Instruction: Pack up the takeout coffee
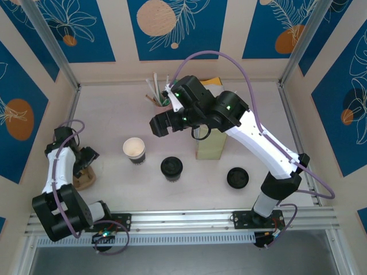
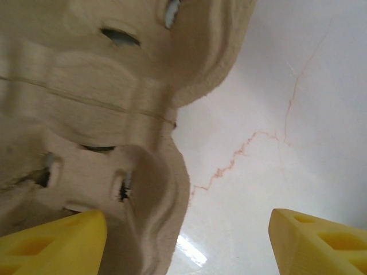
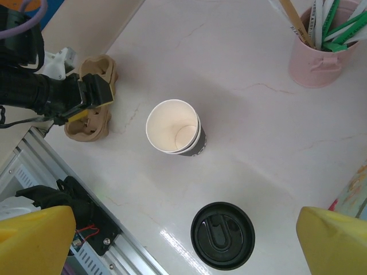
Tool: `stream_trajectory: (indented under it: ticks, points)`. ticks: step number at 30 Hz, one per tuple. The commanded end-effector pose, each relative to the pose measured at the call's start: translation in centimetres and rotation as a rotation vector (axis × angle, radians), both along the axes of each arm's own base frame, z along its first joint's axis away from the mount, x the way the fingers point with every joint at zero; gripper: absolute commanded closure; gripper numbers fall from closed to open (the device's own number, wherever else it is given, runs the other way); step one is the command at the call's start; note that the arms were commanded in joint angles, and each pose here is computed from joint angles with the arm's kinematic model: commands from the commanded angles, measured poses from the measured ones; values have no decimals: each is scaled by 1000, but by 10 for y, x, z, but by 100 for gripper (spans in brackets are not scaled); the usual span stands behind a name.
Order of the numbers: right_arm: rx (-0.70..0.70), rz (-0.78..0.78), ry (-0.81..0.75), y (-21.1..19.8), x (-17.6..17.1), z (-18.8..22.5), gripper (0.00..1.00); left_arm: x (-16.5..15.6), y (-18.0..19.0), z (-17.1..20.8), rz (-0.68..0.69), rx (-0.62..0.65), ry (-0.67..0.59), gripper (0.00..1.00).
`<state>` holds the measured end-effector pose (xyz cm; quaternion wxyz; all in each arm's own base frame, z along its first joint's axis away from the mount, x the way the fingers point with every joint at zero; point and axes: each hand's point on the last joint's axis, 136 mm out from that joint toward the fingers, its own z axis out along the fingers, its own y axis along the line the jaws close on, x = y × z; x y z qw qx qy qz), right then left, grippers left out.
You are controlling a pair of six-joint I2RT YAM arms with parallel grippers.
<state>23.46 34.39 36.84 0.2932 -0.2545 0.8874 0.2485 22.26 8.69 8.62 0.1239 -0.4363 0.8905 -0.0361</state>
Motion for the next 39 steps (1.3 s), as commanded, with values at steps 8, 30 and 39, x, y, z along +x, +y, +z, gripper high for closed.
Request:
stream_trajectory:
  ticks: [8,30,39]
  points:
    - [1,36,3,0,-4,1,1,21,-23,-12,8,-174,-86,27]
    - [20,87,35,12,1,-8,1,-5,-11,40,21,42,-108,36]
    - [56,145,46,21,-4,-11,1,-41,18,32,176,106,-11,55]
